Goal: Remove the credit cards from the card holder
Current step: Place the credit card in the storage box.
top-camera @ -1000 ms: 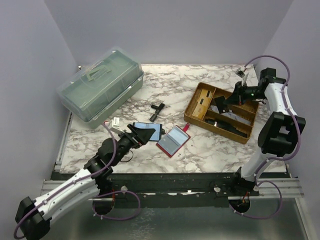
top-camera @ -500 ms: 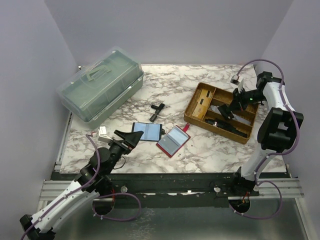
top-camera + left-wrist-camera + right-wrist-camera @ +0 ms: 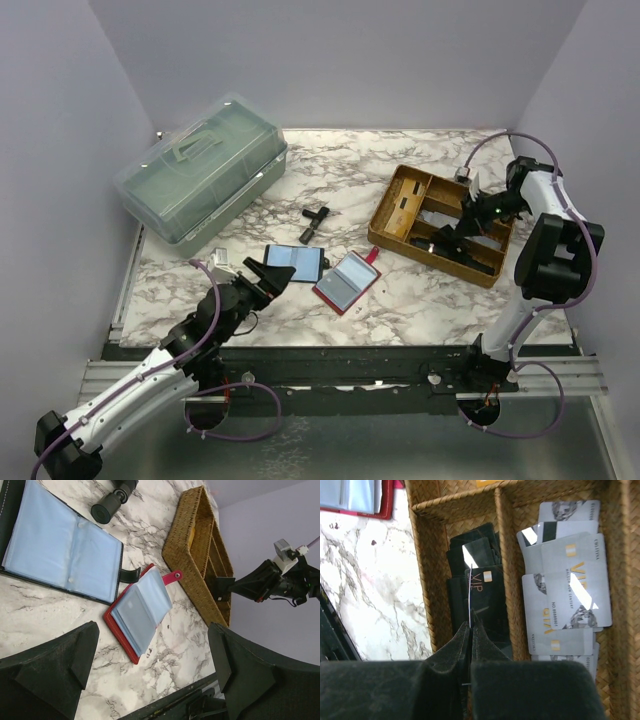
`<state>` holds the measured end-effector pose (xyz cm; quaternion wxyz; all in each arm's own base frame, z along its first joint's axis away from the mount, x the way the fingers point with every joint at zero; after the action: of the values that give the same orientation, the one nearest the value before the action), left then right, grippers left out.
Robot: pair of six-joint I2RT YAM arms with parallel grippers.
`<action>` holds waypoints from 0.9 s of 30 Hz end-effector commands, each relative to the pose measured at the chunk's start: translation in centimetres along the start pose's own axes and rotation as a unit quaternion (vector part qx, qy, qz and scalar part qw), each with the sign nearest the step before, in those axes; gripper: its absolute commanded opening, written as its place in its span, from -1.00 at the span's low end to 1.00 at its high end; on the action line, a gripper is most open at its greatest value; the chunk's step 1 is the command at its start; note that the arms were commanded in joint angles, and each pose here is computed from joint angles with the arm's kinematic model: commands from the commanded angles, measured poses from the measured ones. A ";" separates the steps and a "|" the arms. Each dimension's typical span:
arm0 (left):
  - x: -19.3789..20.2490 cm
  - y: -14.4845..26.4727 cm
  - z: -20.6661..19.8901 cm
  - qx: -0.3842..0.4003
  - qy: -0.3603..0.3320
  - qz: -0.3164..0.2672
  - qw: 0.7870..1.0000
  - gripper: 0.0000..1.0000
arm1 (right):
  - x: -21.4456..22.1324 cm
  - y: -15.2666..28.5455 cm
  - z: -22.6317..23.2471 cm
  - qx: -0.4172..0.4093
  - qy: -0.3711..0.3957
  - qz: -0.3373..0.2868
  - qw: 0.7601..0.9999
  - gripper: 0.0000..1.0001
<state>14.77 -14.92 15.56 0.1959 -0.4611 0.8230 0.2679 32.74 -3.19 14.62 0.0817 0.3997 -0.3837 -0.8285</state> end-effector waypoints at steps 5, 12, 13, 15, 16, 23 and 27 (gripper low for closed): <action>-0.1 0.1 -1.6 0.041 0.014 0.009 0.999 0.97 | 1.1 -1.6 1.2 -0.002 0.039 0.051 0.998 -0.84; 1.0 -0.5 -1.8 0.047 0.029 0.045 0.997 0.97 | -1.3 -0.4 -0.3 0.090 0.018 0.041 0.995 -0.46; 1.1 -0.7 -1.8 0.046 0.031 0.049 0.997 0.97 | -2.3 0.3 -0.2 0.104 0.016 0.026 0.994 -0.42; 1.4 -1.0 -1.9 0.043 0.033 0.057 0.997 0.97 | -4.1 1.5 0.4 0.120 0.020 -0.006 0.993 -0.38; 1.5 -1.2 -1.9 0.041 0.033 0.061 0.997 0.97 | -4.8 1.9 0.8 0.120 0.021 -0.020 0.992 -0.36; 2.6 -2.8 -2.0 0.006 0.043 0.095 0.995 0.97 | -6.9 1.3 7.6 -0.056 0.036 -0.151 0.986 -0.33; 3.5 -3.7 -2.0 0.010 0.053 0.118 0.992 0.97 | -6.4 -0.4 12.8 -0.173 0.089 -0.249 0.949 -0.34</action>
<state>15.55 -18.49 12.69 0.1325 -0.3856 0.8627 0.2992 31.57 2.74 21.78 0.0010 0.4932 -0.3028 -0.8155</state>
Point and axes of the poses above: each gripper's point midway between its finger pads, its own y axis back along the fingers, its own z axis along the line the jaws close on, x = y × z, the point moved 6 cm from there along y, back along the fingers, and after that the axes turned 8 degrees about -y, right-handed, at the moved point
